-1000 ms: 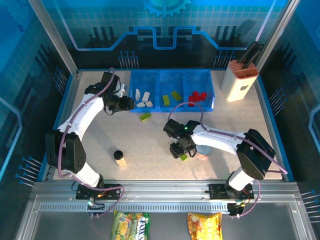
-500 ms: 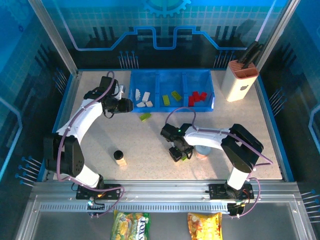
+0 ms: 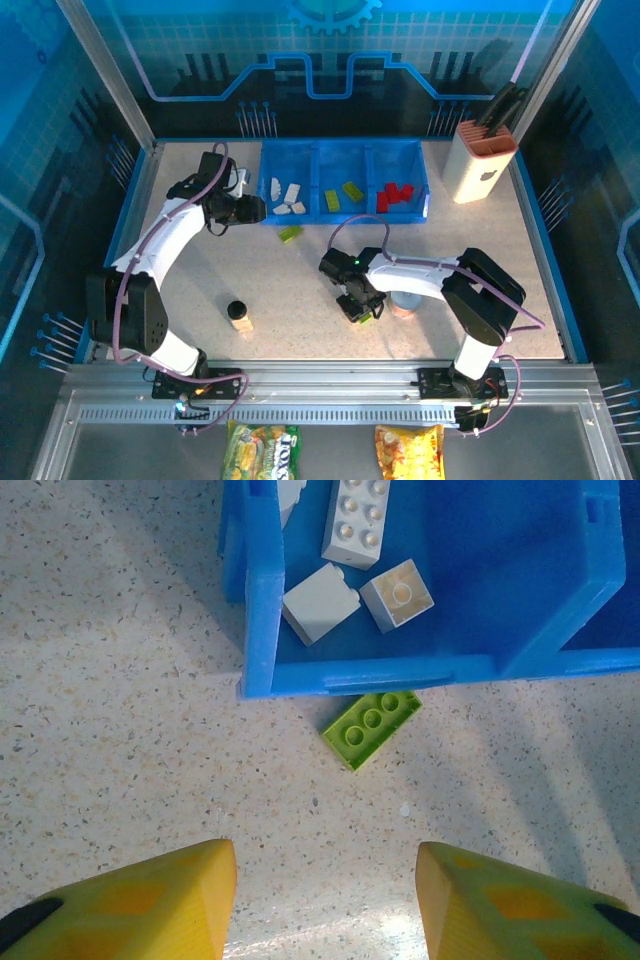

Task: Sort the legos into containers by color
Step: Pick up the lego from the bottom-center of the table, then place the lego in the container.

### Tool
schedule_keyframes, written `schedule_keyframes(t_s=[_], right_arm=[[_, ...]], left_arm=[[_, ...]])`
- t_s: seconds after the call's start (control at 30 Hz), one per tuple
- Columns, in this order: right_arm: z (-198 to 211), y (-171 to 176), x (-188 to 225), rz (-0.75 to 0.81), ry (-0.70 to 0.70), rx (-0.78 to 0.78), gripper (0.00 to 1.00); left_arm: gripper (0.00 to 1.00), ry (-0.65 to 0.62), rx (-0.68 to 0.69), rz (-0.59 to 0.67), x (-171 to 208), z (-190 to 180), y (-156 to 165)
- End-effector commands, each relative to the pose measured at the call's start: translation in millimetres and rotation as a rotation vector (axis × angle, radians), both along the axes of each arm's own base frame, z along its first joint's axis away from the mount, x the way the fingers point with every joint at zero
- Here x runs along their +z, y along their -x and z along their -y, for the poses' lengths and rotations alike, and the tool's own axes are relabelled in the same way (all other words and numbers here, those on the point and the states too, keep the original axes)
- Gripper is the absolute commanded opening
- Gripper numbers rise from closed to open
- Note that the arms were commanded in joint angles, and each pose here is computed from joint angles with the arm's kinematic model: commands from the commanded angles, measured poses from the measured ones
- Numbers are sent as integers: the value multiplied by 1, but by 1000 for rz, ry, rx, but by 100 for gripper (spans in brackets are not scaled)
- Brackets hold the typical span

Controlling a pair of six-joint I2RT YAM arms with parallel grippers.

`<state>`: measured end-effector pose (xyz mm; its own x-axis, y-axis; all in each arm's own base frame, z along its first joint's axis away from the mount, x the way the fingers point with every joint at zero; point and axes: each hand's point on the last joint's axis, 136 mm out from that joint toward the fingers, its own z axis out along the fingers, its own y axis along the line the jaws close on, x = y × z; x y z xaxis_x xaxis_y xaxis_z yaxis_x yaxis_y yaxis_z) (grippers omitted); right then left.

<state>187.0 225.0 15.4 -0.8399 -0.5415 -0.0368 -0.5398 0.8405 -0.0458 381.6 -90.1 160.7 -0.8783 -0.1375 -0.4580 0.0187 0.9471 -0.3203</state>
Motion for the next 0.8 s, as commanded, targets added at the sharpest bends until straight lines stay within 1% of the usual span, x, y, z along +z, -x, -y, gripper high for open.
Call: schedule_keyframes(t_s=[0.0, 0.3, 0.43, 0.6, 0.77], right_arm=[[3, 2, 15, 30, 9, -10, 33], [5, 1, 46, 80, -49, -43, 32], [-1, -5, 67, 106, -84, -48, 32], [-7, -30, 98, 154, -141, -77, 32], [-9, -73, 121, 182, -224, -156, 31]], left_arm=[[52, -19, -10, 46, 11, -6, 1], [52, -12, -11, 87, 18, -5, 1], [52, -16, -9, 98, 21, -6, 0], [52, -11, -8, 105, 21, -6, 1], [52, -8, -8, 107, 23, -6, 1]])
